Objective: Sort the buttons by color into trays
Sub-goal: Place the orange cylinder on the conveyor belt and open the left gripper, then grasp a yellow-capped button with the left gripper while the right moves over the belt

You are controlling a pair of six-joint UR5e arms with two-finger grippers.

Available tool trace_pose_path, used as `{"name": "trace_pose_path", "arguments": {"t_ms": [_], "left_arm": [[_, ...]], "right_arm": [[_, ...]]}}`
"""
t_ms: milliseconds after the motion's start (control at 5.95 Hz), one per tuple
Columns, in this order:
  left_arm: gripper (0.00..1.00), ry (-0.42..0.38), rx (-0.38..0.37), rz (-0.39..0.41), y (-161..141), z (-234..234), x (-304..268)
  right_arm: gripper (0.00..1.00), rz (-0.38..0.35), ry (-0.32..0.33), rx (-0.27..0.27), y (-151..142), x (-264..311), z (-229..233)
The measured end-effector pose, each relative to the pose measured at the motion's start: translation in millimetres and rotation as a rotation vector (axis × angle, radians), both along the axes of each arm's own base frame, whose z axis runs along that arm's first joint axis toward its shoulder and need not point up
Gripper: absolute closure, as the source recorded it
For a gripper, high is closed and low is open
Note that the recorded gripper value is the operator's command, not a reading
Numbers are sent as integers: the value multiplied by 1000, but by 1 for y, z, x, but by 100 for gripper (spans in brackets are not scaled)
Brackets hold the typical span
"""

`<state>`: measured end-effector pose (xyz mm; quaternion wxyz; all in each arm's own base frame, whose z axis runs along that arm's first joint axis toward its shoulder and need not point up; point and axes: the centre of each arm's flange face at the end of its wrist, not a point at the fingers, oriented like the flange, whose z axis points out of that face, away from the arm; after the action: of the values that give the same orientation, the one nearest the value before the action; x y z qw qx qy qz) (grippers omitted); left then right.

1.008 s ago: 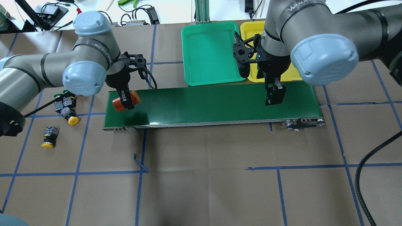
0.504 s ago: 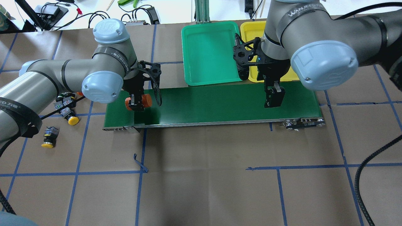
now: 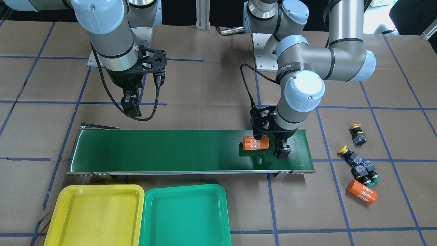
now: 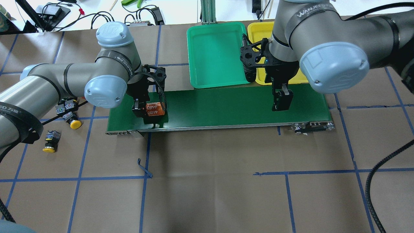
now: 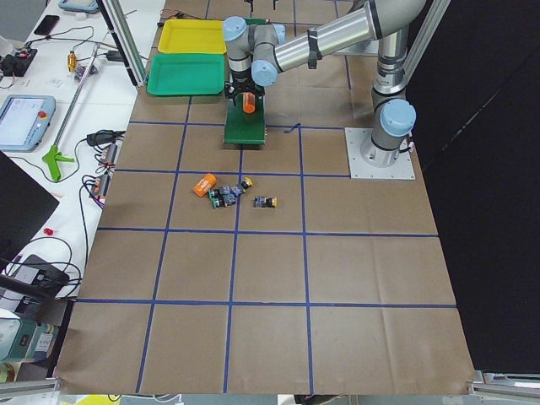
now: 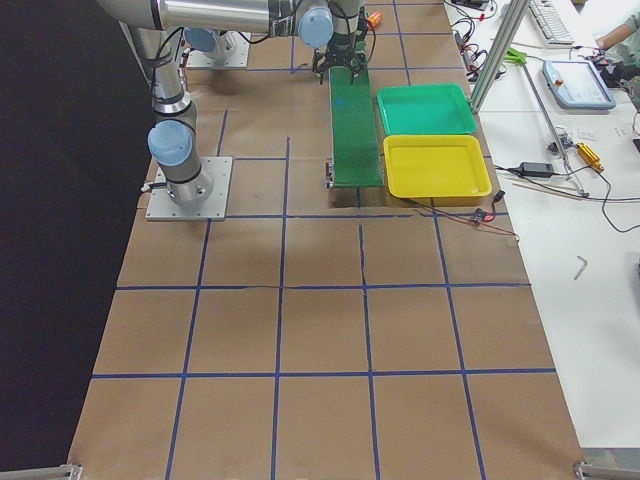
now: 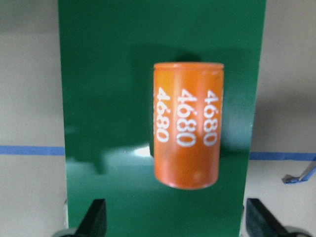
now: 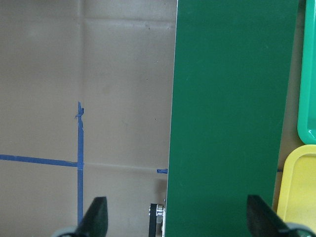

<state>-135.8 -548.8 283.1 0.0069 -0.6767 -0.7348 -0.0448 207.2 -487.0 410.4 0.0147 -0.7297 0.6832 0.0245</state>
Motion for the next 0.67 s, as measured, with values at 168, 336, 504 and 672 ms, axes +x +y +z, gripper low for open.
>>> {"name": "trace_pose_path", "arguments": {"t_ms": [168,336,504,672], "left_arm": [[1,11,-23,70,-2,16,35],[1,25,-37,162,-1,34,81],[1,30,-42,261,4,48,133],[1,30,-46,355,7,51,183]], "right_arm": [[0,-2,0,1,-1,0,-1],[0,-2,1,1,-1,0,-1],[0,-2,1,3,-2,0,-2],[0,-1,-2,7,-2,0,-4]]}}
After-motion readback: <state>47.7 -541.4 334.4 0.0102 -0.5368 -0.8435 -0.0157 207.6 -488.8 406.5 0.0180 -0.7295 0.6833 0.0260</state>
